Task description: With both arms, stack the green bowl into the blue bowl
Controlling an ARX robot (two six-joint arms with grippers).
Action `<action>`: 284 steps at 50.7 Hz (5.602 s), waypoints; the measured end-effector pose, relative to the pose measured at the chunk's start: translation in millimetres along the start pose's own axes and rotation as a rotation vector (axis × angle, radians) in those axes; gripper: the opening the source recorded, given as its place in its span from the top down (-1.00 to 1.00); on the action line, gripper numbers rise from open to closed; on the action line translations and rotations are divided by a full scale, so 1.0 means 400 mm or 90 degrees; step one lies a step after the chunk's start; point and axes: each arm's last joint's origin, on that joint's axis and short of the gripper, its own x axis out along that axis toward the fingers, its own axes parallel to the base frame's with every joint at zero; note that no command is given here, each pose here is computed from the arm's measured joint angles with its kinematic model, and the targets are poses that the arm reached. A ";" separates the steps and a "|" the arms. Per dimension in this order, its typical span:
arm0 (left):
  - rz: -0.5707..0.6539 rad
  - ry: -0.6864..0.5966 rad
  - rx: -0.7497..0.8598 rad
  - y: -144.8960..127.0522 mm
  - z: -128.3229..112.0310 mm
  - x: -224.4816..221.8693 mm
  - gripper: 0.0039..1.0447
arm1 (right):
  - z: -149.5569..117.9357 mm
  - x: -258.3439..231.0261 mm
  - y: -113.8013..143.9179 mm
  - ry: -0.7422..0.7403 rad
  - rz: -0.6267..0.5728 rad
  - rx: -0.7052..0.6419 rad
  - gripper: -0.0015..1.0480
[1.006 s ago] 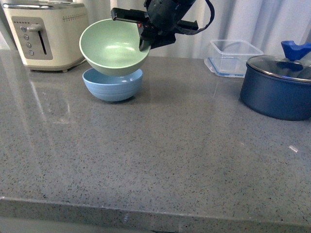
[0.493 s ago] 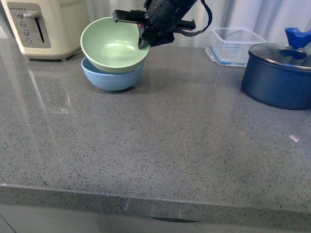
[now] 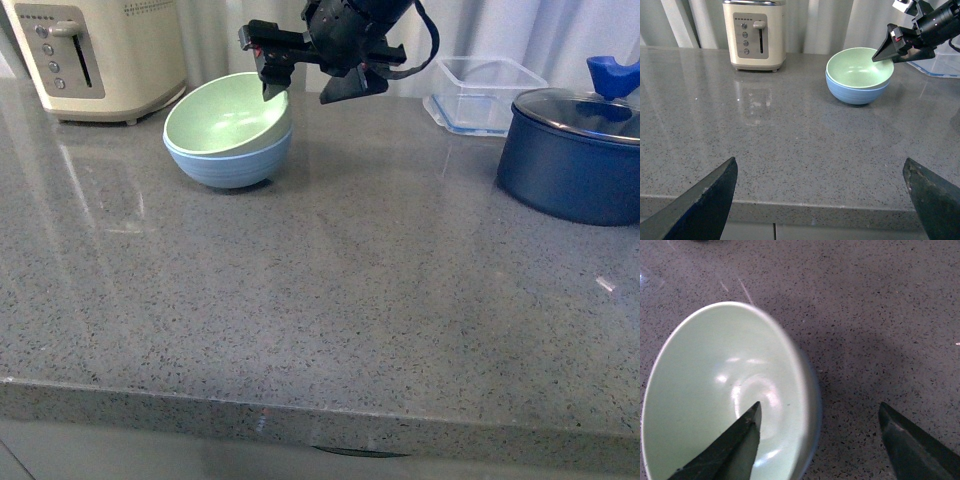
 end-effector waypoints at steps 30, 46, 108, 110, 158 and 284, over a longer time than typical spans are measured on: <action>0.000 0.000 0.000 0.000 0.000 0.000 -0.87 | -0.020 -0.379 -0.151 -0.118 -0.101 0.021 -0.81; 0.000 0.000 0.000 0.000 0.000 0.000 -0.87 | -0.167 -0.488 -0.233 -0.097 -0.148 0.072 -0.81; 0.000 0.000 0.000 0.000 0.000 0.000 -0.87 | -0.650 -0.716 -0.126 -0.448 -0.365 0.012 0.80; 0.000 0.000 0.000 0.000 0.000 0.000 -0.87 | -0.661 -0.715 -0.120 -0.448 -0.367 0.013 0.90; 0.000 0.000 0.000 0.000 0.000 0.000 -0.87 | -0.849 -0.743 -0.025 -0.451 -0.363 0.013 0.98; 0.000 0.000 0.000 0.000 0.000 0.000 -0.87 | -0.926 -0.785 0.019 -0.457 -0.362 0.012 -0.81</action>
